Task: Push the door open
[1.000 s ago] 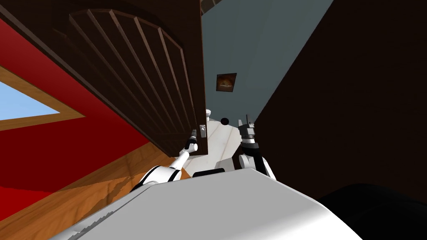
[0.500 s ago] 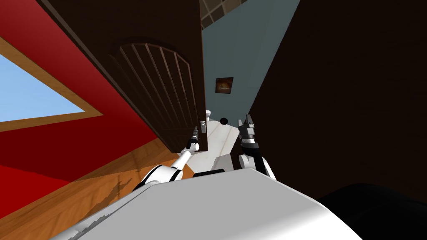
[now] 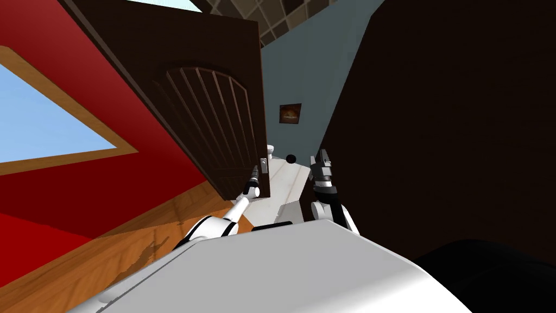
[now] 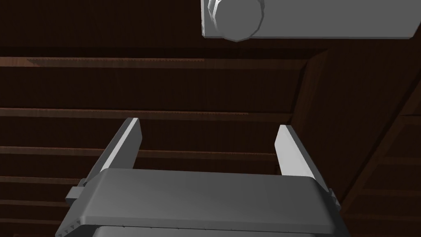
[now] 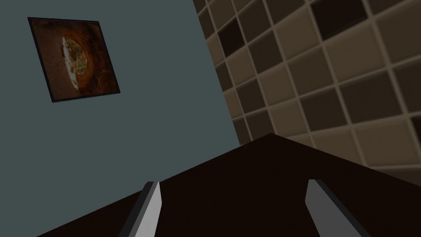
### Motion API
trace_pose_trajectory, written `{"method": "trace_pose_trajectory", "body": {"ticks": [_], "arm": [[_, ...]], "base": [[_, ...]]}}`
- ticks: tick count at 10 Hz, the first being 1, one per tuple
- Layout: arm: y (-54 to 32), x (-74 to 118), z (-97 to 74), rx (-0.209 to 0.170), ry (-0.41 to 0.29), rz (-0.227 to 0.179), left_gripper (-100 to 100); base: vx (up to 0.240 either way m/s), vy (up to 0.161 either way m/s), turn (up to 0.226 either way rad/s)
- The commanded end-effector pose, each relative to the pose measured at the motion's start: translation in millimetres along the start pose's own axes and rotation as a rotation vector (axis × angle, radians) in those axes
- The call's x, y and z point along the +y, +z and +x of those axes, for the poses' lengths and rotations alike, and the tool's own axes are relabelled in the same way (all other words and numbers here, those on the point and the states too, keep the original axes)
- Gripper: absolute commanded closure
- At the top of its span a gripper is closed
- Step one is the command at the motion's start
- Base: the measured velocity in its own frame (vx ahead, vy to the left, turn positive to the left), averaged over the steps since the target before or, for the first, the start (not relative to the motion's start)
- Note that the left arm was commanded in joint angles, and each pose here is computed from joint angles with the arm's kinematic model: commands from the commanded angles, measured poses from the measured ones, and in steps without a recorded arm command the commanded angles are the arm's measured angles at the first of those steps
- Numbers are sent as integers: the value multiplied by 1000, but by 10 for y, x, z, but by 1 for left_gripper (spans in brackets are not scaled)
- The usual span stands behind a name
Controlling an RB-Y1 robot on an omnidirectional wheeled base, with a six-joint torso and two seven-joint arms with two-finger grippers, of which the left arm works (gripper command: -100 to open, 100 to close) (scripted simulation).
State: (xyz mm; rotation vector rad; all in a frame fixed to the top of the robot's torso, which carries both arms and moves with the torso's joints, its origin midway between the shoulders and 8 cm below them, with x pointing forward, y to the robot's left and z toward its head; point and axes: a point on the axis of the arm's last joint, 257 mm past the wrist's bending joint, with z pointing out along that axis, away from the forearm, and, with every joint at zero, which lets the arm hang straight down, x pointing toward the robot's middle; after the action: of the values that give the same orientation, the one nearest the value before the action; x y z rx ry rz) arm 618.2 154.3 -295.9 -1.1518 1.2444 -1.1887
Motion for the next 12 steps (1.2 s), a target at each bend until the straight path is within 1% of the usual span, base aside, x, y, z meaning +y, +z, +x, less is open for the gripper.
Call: {"method": "trace_pose_trajectory", "body": {"ticks": [1,3,4,5,6,8,9,10,12], "arm": [[8,-5,-98,-11,13,6,-100],[5,-9,-121,-17,19,10,-100],[-1,-9,-90,-17,15,11,-100],[-11,-9,-34,-15,8,11,-100],[-30,-10,86,-8,-7,10,-100],[-59,-13,262,2,-32,8,-100],[-57,-24,192,-3,-27,12,-100],[-57,-24,192,-3,-27,12,100],[-57,-24,192,-3,-27,12,100]], "base": [[212,1,-9],[209,5,-15],[194,-26,-19],[192,-43,-19],[195,-63,-24],[140,-50,-12],[42,-24,0],[0,0,0],[-18,8,-8]]}}
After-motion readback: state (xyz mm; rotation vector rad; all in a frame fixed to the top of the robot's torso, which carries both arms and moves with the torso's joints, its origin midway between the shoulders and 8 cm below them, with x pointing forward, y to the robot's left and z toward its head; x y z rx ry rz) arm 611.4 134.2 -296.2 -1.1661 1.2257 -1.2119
